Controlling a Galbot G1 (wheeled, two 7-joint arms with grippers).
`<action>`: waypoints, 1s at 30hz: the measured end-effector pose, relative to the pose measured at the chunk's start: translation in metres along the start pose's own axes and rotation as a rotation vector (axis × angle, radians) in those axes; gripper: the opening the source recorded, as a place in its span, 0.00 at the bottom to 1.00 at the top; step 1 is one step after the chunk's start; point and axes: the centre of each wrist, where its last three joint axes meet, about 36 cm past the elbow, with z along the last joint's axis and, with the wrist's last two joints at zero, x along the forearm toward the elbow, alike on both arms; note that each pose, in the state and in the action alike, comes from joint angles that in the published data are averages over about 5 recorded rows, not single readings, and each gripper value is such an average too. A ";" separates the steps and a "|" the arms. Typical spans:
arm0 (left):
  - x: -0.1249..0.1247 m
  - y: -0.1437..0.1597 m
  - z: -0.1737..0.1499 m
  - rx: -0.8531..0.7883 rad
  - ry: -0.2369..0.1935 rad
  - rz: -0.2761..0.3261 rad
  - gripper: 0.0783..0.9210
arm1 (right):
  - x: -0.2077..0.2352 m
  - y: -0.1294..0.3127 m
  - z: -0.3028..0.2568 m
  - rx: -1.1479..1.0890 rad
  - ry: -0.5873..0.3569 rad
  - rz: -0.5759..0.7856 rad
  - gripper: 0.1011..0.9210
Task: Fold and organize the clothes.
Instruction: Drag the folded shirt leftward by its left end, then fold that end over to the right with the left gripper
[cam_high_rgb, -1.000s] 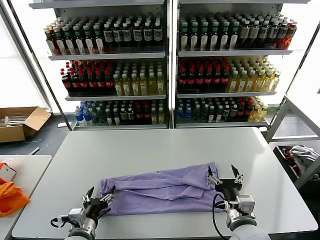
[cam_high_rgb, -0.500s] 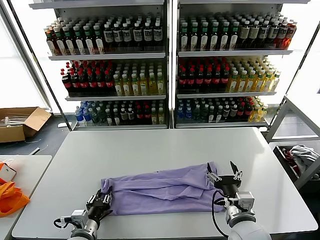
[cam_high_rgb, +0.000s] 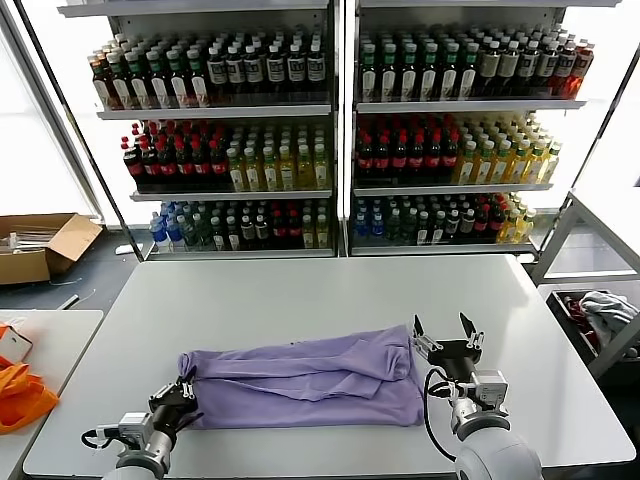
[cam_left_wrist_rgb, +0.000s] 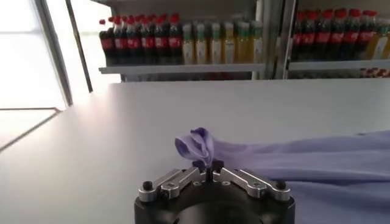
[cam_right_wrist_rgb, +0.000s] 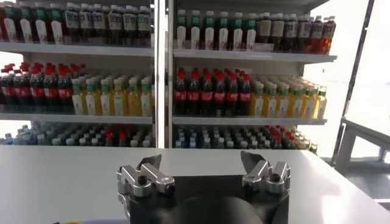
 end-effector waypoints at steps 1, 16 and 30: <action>0.001 0.008 -0.004 -0.008 -0.012 -0.014 0.03 | -0.001 0.000 0.000 -0.002 0.000 0.000 0.88; 0.022 0.132 -0.073 -0.194 -0.132 -0.240 0.03 | -0.001 0.008 -0.004 -0.020 0.005 0.002 0.88; 0.016 0.062 -0.051 -0.125 -0.132 -0.106 0.03 | 0.014 0.001 -0.003 0.001 0.016 0.015 0.88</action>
